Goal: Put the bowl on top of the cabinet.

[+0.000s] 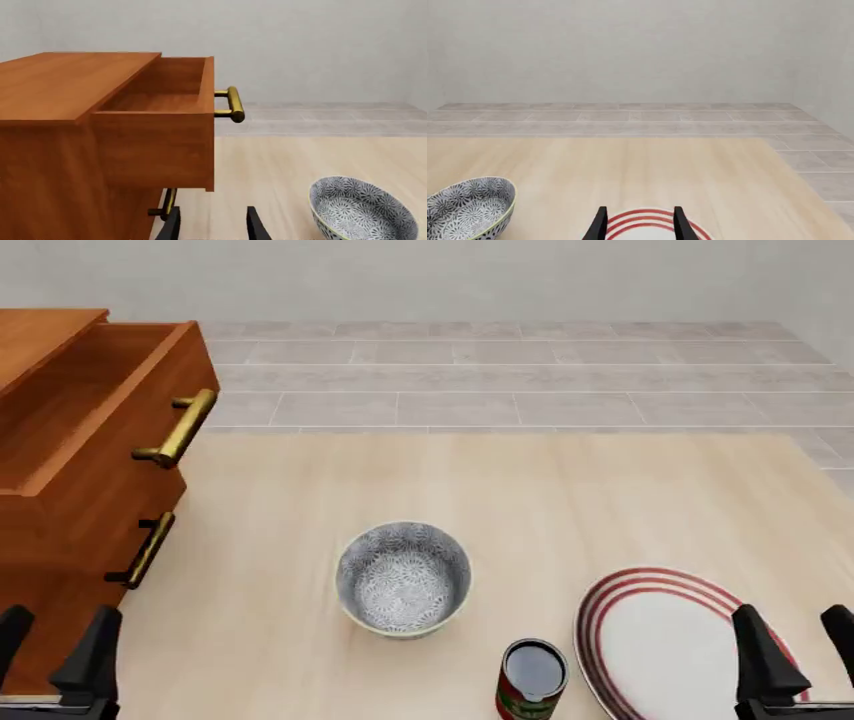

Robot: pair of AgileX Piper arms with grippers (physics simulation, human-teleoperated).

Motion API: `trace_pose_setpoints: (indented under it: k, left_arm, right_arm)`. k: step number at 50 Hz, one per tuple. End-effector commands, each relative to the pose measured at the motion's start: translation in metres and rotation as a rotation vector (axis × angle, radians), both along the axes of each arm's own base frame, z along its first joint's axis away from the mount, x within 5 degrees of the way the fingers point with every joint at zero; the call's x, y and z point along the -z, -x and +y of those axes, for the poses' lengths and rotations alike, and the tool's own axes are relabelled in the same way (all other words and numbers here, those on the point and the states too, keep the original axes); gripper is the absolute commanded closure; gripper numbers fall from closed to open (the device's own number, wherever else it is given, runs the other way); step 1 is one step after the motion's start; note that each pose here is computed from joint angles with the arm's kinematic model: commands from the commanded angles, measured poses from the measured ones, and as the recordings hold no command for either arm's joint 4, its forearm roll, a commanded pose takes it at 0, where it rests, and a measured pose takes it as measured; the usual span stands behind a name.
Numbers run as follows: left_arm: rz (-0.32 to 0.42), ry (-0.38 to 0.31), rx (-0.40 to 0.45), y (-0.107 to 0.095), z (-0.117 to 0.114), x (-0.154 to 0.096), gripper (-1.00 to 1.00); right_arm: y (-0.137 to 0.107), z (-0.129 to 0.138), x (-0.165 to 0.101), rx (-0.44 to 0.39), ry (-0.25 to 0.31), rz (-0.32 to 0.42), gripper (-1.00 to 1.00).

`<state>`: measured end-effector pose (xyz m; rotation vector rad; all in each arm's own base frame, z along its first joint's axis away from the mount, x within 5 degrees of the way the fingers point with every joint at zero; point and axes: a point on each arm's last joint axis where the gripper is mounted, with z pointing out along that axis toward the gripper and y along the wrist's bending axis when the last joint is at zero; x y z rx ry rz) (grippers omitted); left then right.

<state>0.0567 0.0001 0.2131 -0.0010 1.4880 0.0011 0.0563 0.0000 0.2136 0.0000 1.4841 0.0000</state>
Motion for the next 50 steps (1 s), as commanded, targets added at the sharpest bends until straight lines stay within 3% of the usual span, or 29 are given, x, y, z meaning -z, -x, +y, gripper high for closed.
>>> trace_pose_setpoints:
  k: [1,24,29,38,50]
  left_arm:
    - [0.015,0.001,0.0,-0.002,0.0,0.001,-1.0]
    - [0.038,0.001,0.008,-0.008,-0.001,0.001,-1.0]
    - [0.071,0.031,0.057,-0.019,-0.004,0.001,-1.0]
    - [0.082,0.009,0.151,-0.025,-0.012,-0.002,-1.0]
    - [0.109,-0.018,0.215,-0.032,-0.019,-0.009,-1.0]
  right_arm:
    - [0.0,0.0,-0.001,0.0,0.0,0.001,-1.0]
    - [0.0,0.0,-0.001,0.0,0.0,0.001,-1.0]
    - [0.0,0.0,-0.001,0.0,0.0,0.001,-1.0]
    - [0.0,0.0,-0.001,0.0,0.0,0.001,-1.0]
    - [0.0,0.0,-0.001,0.0,0.0,0.001,-1.0]
